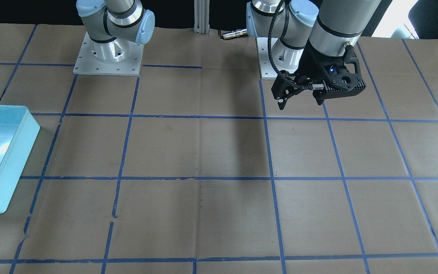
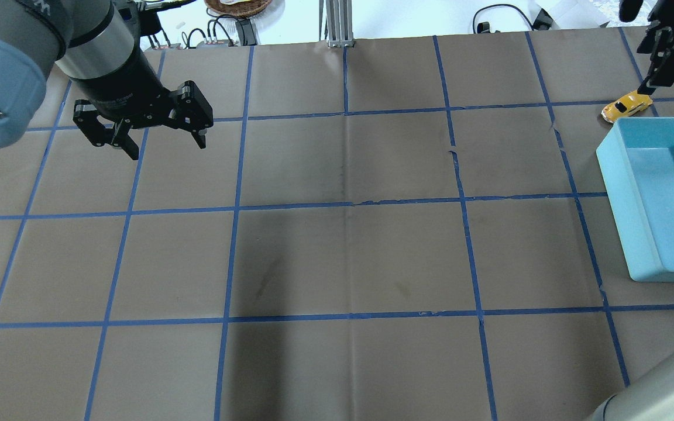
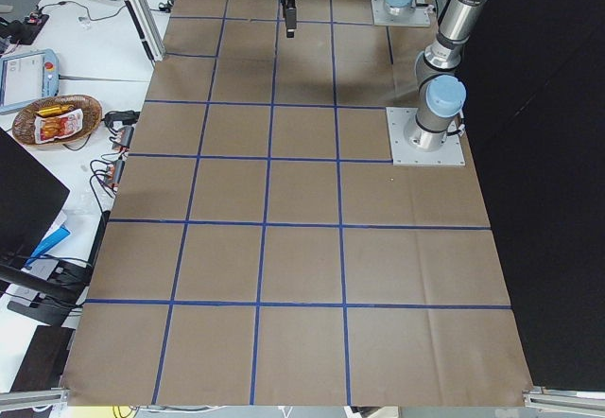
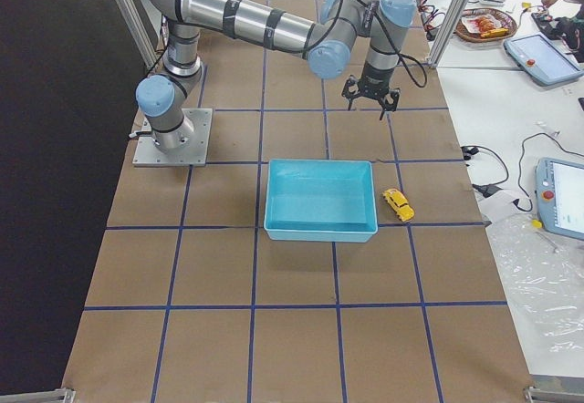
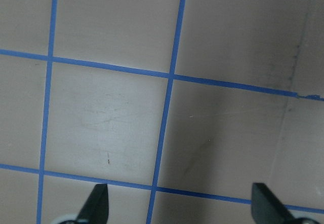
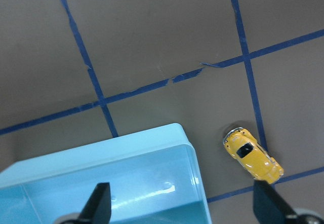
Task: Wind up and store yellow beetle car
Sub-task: 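Move the right gripper over the car stopped beside the blue bin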
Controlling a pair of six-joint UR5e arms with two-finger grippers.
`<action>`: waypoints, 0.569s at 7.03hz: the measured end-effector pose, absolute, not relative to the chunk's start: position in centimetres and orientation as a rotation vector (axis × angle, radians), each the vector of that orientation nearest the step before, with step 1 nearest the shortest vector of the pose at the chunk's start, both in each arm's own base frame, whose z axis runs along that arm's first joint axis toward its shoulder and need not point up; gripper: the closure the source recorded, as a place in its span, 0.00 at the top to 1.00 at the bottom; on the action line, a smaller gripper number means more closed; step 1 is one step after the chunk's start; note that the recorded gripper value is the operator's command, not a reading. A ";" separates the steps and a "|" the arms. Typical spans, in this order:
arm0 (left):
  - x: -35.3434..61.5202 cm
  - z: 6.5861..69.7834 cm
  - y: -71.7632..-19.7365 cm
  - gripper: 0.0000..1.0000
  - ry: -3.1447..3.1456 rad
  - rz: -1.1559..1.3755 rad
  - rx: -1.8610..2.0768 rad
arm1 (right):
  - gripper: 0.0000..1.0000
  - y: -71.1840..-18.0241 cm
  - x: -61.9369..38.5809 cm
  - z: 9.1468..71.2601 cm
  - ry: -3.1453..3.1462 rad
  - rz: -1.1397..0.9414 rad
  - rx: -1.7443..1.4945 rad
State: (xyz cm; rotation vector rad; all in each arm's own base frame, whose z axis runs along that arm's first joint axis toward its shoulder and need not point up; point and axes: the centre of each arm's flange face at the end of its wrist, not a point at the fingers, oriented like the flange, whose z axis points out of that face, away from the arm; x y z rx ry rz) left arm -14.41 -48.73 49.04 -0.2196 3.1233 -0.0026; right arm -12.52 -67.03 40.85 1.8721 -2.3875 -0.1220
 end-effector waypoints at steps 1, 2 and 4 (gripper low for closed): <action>-14.4 49.1 -48.4 1.00 3.128 0.004 -0.144 | 0.99 -68.6 -14.6 39.2 -2.318 -0.133 1.959; -14.4 49.2 -47.9 1.00 3.130 0.014 -0.047 | 0.99 -70.0 -16.5 37.3 -2.244 -0.150 2.063; -14.4 49.2 -47.4 1.00 3.127 0.029 0.041 | 0.99 -73.0 -19.3 34.4 -2.018 -0.172 2.311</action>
